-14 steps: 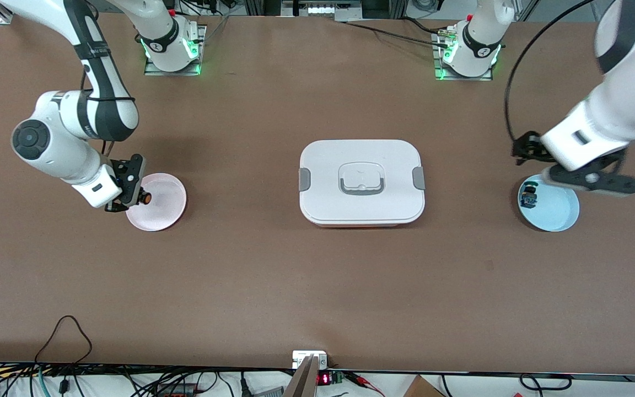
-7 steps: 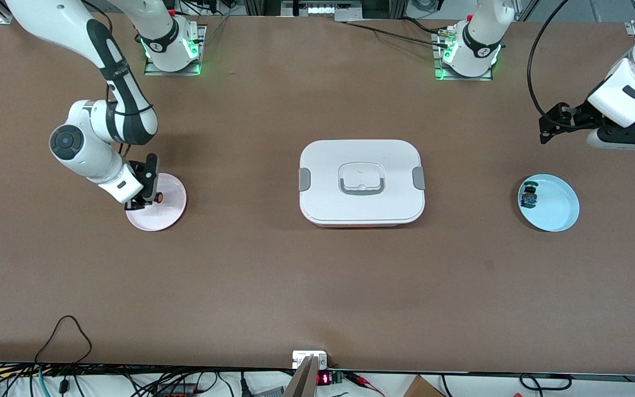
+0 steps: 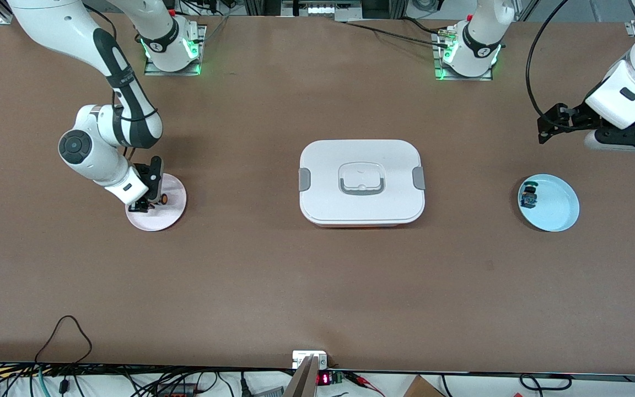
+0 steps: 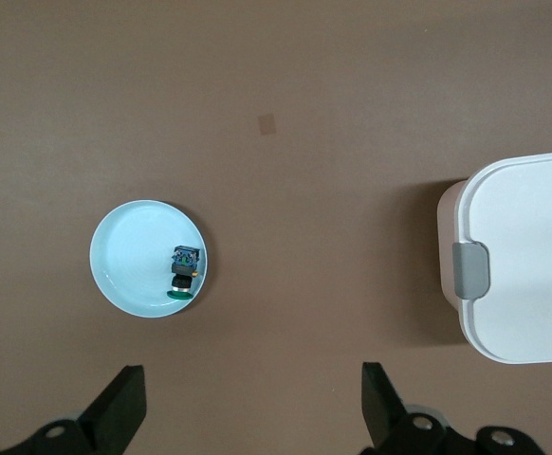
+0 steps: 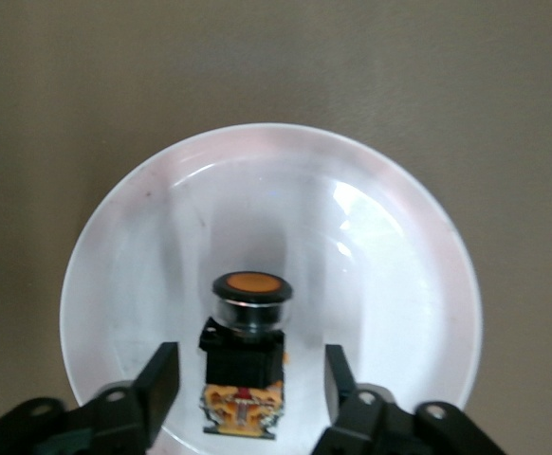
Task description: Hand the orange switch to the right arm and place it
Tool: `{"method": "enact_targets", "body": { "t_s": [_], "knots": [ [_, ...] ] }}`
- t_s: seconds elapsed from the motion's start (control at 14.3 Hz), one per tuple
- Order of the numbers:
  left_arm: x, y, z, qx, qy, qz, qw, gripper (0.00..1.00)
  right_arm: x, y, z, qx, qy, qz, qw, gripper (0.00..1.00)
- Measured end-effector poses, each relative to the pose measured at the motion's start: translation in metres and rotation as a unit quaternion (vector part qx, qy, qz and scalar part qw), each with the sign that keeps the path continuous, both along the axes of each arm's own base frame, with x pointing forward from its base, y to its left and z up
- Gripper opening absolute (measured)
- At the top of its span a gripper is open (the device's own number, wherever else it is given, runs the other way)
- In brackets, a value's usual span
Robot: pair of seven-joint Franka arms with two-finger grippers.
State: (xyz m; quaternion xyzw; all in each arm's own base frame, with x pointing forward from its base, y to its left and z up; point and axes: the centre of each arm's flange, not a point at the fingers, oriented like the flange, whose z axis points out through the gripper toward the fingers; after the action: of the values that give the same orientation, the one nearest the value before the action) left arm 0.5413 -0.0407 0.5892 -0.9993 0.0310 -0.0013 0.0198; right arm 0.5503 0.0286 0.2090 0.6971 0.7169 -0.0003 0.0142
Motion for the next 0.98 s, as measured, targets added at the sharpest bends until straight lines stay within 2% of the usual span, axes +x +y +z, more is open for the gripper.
{"method": "enact_targets", "body": {
  "t_s": [0.14,0.21,0.42,0.63,0.77,0.84,0.98],
  "knots": [
    [0.0,0.0,0.0,0.0,0.001,0.002,1.0,1.0,0.011,0.002,0.024,0.004,-0.011,-0.001,1.0,0.94],
    [0.0,0.0,0.0,0.0,0.002,0.002,1.0,1.0,0.018,0.003,0.042,0.009,-0.007,-0.008,1.0,1.0],
    [-0.001,0.0,-0.001,0.0,0.004,0.003,1.0,1.0,0.048,0.006,0.113,0.044,0.017,-0.055,0.997,1.0],
    [-0.001,0.0,-0.001,0.0,0.005,0.004,1.0,1.0,0.071,0.004,0.186,0.057,0.021,-0.133,0.989,1.0],
    [-0.002,0.0,-0.001,0.001,0.007,0.004,1.0,1.0,0.076,0.001,0.22,0.059,0.028,-0.208,0.976,1.0],
    [-0.002,0.0,-0.001,0.001,0.008,0.004,1.0,1.0,0.076,0.001,0.232,0.058,0.038,-0.256,0.964,1.0],
    [-0.002,0.0,-0.001,0.001,0.008,0.004,1.0,1.0,0.073,0.003,0.25,0.049,0.062,-0.369,0.926,1.0]
  ]
}}
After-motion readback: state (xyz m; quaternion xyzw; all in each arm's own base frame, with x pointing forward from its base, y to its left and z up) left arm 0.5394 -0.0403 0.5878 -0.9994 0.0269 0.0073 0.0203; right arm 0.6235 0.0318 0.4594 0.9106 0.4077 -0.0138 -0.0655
